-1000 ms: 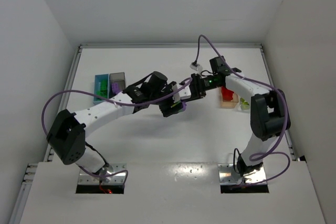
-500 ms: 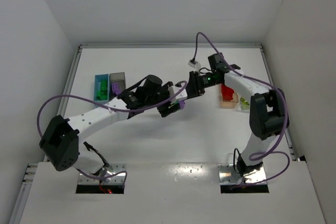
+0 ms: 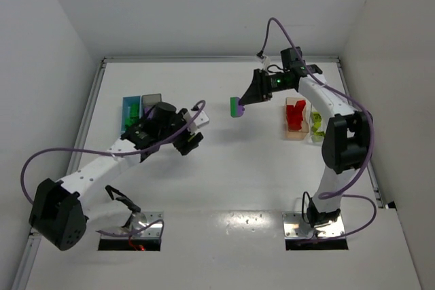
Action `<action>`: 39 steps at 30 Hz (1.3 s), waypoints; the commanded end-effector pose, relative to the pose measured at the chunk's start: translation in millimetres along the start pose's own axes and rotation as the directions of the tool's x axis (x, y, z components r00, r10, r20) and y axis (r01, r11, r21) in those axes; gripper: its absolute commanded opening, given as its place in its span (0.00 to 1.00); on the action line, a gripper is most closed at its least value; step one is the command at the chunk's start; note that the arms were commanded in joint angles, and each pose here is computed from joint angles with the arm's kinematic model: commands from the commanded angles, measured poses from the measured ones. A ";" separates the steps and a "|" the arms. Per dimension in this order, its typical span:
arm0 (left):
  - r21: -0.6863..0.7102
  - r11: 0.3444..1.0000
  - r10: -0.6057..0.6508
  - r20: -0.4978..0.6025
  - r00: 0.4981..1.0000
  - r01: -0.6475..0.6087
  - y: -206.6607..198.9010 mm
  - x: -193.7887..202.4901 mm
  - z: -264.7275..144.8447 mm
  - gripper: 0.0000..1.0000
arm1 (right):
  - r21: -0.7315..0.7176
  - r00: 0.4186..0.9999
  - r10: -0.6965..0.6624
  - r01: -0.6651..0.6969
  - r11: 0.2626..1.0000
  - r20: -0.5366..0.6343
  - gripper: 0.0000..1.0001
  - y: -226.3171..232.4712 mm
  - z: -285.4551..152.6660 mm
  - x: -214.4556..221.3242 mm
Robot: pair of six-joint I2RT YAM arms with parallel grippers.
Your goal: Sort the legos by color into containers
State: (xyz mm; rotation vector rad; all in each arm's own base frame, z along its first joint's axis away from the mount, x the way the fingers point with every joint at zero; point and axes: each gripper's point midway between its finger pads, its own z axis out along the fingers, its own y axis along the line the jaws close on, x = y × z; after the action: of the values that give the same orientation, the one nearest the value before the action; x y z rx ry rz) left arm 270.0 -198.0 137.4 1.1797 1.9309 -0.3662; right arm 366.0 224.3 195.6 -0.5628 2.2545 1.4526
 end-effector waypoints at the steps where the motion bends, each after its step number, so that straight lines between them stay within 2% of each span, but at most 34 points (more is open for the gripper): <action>1: 0.048 0.996 -0.079 0.113 0.990 0.074 1.4 -20.9 -18.8 0.31 | -0.029 1.000 -0.023 0.022 0.999 -0.019 0.02 7.5 9.1 -5.1; 4: 0.121 0.981 -0.167 0.156 0.973 0.149 2.9 -28.6 -28.0 0.31 | -0.029 1.000 -0.014 0.013 0.999 -0.018 0.02 4.1 11.2 -5.6; 5: 0.202 0.965 -0.205 0.183 0.962 0.167 -6.6 -34.3 -32.1 0.31 | -0.029 1.000 -0.014 0.013 0.999 -0.018 0.02 1.9 12.3 -3.7; 8: 0.322 0.899 -0.372 0.211 0.904 0.295 -3.1 -44.6 -39.1 0.31 | -0.029 1.000 -0.006 0.005 1.000 -0.018 0.02 2.5 12.0 -0.8; 9: 0.319 0.885 -0.418 0.226 0.880 0.338 6.6 -47.0 -43.2 0.31 | -0.029 1.000 -0.006 0.005 1.000 -0.018 0.02 2.5 12.0 -0.7; 10: 0.330 0.851 -0.494 0.239 0.836 0.408 13.8 -53.4 -43.6 0.31 | -0.029 1.000 -0.003 0.003 1.000 -0.019 0.02 3.6 11.3 1.8; 12: 0.323 0.814 -0.567 0.261 0.781 0.483 27.1 -57.7 -47.2 0.29 | -0.020 1.000 -0.008 0.008 1.000 -0.016 0.02 2.8 10.8 2.8; 13: 0.322 0.762 -0.642 0.266 0.719 0.562 38.1 -59.7 -52.4 0.29 | -0.020 1.000 -0.008 0.008 1.000 -0.016 0.02 2.8 10.8 2.8; 14: 0.337 0.753 -0.654 0.298 0.695 0.565 45.1 -68.0 -57.6 0.26 | -0.020 1.000 -0.008 0.008 1.000 -0.016 0.02 2.8 10.8 2.8; 15: 0.342 0.719 -0.694 0.296 0.656 0.605 52.5 -64.2 -58.3 0.25 | -0.019 1.000 0.000 0.000 1.000 -0.020 0.02 1.4 11.4 5.6; 16: 0.364 0.654 -0.756 0.282 0.591 0.663 54.3 -64.8 -59.6 0.25 | -0.020 1.000 -0.008 0.008 1.000 -0.016 0.02 1.2 11.6 4.2; 17: 0.385 0.659 -0.752 0.310 0.582 0.646 56.9 -75.0 -63.7 0.24 | -0.020 1.000 -0.016 0.016 1.000 -0.011 0.02 4.2 10.0 3.0; 19: 0.390 0.625 -0.781 0.297 0.550 0.677 59.9 -70.7 -61.7 0.24 | -0.020 1.000 -0.007 0.007 1.000 -0.016 0.02 2.5 10.7 6.3; 21: 0.402 0.629 -0.777 0.289 0.559 0.666 56.6 -76.2 -59.6 0.24 | -0.029 1.000 -0.007 0.007 1.000 -0.017 0.02 4.1 10.7 6.4; 25: 0.401 0.703 -0.708 0.311 0.634 0.588 50.7 -99.8 -50.9 0.24 | 0.009 1.000 -0.023 0.022 1.000 0.017 0.02 4.3 -0.5 -0.2; 28: 0.403 0.751 -0.648 0.294 0.703 0.523 37.0 -111.9 -27.0 0.24 | 0.105 0.994 -0.077 0.069 0.992 0.071 0.02 -1.2 -22.5 -14.5; 29: 0.414 0.789 -0.592 0.315 0.742 0.454 30.1 -130.3 -23.5 0.24 | 0.151 0.992 -0.082 0.067 0.986 0.095 0.02 -8.3 -36.4 -18.6; 31: 0.428 0.794 -0.571 0.283 0.770 0.432 25.2 -136.2 -1.9 0.24 | 0.260 0.982 -0.124 0.084 0.962 0.144 0.02 -12.8 -62.5 -29.2; 32: 0.435 0.811 -0.541 0.304 0.784 0.391 21.4 -154.7 1.3 0.24 | 0.343 0.976 -0.129 0.062 0.937 0.177 0.02 -25.9 -84.8 -34.0; 34: 0.433 0.822 -0.515 0.288 0.807 0.370 20.2 -158.5 25.2 0.24 | 0.435 0.961 -0.169 0.058 0.899 0.221 0.02 -25.7 -114.9 -39.4; 37: 0.455 0.840 -0.465 0.320 0.825 0.297 14.3 -190.4 43.0 0.24 | 0.588 0.946 -0.178 -0.017 0.808 0.271 0.02 -47.5 -162.0 -31.6; 38: 0.457 0.835 -0.466 0.292 0.835 0.306 13.2 -186.6 64.2 0.24 | 0.662 0.935 -0.216 -0.027 0.749 0.282 0.02 -47.7 -182.0 -31.5; 39: 0.471 0.843 -0.439 0.321 0.840 0.260 7.9 -206.8 67.2 0.24 | 0.703 0.926 -0.220 -0.064 0.708 0.305 0.02 -52.7 -201.0 -28.7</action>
State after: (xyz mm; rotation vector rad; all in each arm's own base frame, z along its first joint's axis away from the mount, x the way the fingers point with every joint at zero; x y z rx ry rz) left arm 341.6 -330.0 240.2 0.7934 1.8340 -1.2232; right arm 401.2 66.2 241.5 -0.2010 2.1965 0.7432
